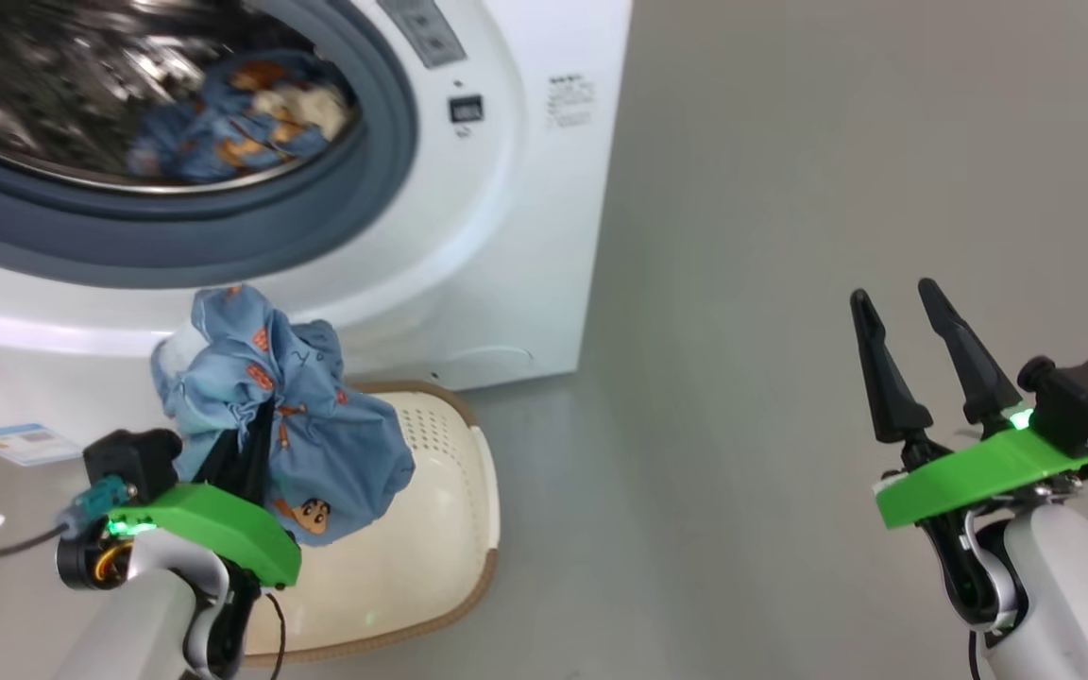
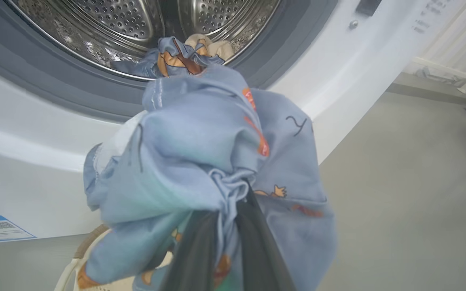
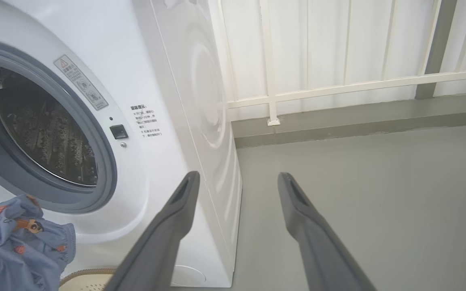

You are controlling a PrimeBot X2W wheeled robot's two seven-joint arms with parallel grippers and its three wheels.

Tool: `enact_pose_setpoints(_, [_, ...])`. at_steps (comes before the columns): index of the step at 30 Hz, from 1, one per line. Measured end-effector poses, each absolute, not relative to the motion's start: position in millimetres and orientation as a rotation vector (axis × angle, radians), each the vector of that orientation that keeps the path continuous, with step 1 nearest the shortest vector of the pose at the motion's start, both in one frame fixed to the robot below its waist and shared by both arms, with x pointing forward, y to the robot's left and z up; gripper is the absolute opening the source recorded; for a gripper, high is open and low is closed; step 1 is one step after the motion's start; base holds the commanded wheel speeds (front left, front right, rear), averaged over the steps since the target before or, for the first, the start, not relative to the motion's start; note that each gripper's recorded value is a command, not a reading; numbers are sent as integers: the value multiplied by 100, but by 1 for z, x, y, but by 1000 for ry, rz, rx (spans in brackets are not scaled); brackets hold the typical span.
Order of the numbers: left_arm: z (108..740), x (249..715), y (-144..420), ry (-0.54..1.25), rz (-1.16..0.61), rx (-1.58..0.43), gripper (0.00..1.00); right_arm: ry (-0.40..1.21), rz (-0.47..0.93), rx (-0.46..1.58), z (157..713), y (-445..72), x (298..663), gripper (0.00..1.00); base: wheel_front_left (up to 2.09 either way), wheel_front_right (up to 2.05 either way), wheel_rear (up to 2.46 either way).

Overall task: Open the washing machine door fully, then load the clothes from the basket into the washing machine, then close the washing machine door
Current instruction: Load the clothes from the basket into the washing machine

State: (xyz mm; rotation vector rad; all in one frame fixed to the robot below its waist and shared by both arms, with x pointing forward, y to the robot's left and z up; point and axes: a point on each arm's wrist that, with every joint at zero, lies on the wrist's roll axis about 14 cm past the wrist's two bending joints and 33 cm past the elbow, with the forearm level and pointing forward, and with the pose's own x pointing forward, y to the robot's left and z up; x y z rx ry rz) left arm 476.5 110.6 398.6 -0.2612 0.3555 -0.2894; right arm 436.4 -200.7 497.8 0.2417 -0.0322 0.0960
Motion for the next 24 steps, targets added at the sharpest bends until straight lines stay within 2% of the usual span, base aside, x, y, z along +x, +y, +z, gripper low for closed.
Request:
enact_pose_setpoints(12, [468,452,138,128,-214,-261,0,-67,171,243,515,-178,435,100,0,0,0])
enact_pose_setpoints(24, [485,441,145,64,-186,-241,0,-76,173,236,519,-181,432,100,0,0,0])
